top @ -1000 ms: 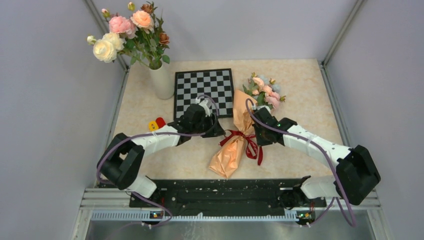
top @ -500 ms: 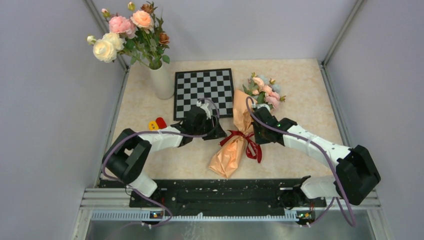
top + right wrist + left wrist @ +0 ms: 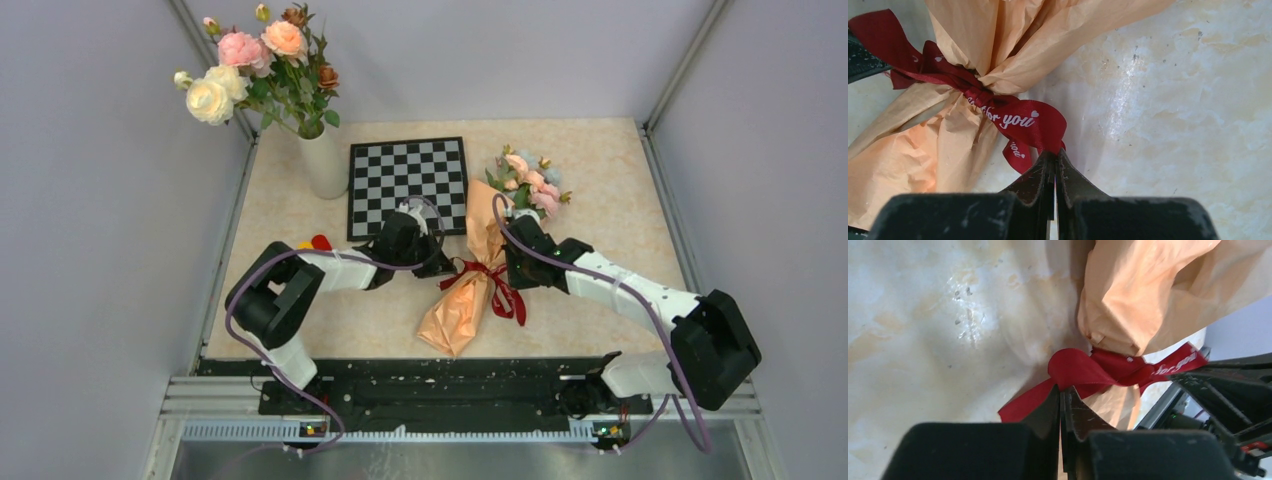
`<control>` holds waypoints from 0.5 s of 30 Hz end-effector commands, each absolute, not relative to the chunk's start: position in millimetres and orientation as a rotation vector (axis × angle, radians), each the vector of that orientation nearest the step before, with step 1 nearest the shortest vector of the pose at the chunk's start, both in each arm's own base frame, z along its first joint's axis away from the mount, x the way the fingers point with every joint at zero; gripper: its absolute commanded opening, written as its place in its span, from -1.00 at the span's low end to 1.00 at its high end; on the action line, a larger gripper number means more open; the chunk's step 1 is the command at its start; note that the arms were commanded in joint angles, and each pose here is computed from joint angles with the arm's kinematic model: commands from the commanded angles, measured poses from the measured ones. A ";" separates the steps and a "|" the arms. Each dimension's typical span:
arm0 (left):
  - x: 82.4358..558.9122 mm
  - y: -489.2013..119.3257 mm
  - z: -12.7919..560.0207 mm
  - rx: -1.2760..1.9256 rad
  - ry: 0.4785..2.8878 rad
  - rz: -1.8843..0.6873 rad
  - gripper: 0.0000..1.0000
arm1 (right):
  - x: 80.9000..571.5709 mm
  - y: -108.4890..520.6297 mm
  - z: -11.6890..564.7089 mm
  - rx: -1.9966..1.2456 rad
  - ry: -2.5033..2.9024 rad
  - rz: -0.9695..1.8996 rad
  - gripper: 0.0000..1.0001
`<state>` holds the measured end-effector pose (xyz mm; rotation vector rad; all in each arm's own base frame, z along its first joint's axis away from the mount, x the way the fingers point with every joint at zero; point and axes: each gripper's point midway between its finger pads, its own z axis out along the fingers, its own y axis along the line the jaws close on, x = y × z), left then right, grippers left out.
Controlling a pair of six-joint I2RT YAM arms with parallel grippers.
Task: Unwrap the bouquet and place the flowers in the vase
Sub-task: Untie the ribbon from the wrapping paper.
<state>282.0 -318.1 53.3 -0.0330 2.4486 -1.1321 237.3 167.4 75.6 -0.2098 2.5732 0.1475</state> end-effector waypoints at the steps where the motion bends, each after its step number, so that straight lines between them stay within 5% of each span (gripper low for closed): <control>1: 305.6 -336.1 98.8 -0.009 2.277 -1.219 -1.00 | 237.9 172.5 77.0 -0.199 2.550 0.172 -1.00; 15: 335.5 -355.7 155.9 0.091 2.096 -1.257 -1.00 | 229.5 159.1 56.9 -0.170 2.561 0.124 -1.00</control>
